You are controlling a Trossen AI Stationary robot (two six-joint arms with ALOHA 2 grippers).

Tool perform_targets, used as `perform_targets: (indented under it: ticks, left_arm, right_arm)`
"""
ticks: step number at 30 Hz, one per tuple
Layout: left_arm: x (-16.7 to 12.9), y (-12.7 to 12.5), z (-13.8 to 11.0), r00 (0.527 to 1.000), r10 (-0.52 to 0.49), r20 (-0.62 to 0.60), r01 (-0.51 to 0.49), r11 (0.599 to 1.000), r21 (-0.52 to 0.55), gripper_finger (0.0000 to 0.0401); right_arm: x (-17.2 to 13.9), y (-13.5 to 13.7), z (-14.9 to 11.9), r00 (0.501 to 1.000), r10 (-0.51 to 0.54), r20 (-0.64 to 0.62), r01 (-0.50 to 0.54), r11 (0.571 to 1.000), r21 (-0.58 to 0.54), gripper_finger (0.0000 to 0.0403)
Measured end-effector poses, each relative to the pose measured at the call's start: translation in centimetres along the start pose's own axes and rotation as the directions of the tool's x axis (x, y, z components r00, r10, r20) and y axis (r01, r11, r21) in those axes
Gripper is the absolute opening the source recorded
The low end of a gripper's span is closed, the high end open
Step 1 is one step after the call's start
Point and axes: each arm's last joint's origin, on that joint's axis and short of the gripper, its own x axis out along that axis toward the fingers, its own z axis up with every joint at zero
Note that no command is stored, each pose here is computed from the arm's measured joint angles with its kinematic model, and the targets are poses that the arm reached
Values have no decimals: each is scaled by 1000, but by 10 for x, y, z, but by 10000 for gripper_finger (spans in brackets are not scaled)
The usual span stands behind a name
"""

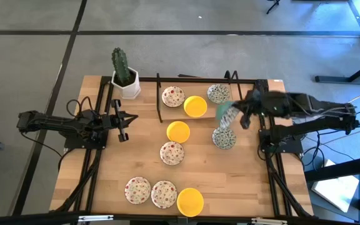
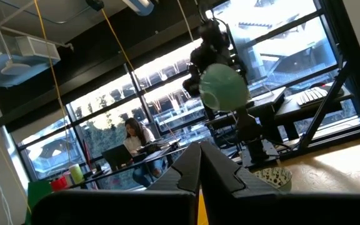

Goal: Pick & Place Mini bowls
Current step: Stack the blue patterned bowl on the blue patterned bowl on the shelf

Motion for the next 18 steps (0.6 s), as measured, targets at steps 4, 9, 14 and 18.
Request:
perform_targets:
  ticks: [4,9,14,18]
  left_arm:
    - [0,0,0,1000,0,0,0,1000,0,2]
    - [0,0,0,1000,-1,0,1,1000,0,8]
    - [0,0,0,1000,0,0,0,1000,0,4]
    - [0,0,0,1000,1,-1,-1,1000,12,1]
  right_arm:
    - [13,-2,46,995,-94,-41,90,991,-97,14]
    - [41,-23,92,951,-245,-190,198,952,-235,14]
    - [66,-52,125,894,-348,-280,271,921,-280,14]
    - [93,-67,132,859,-360,-365,240,912,-333,14]
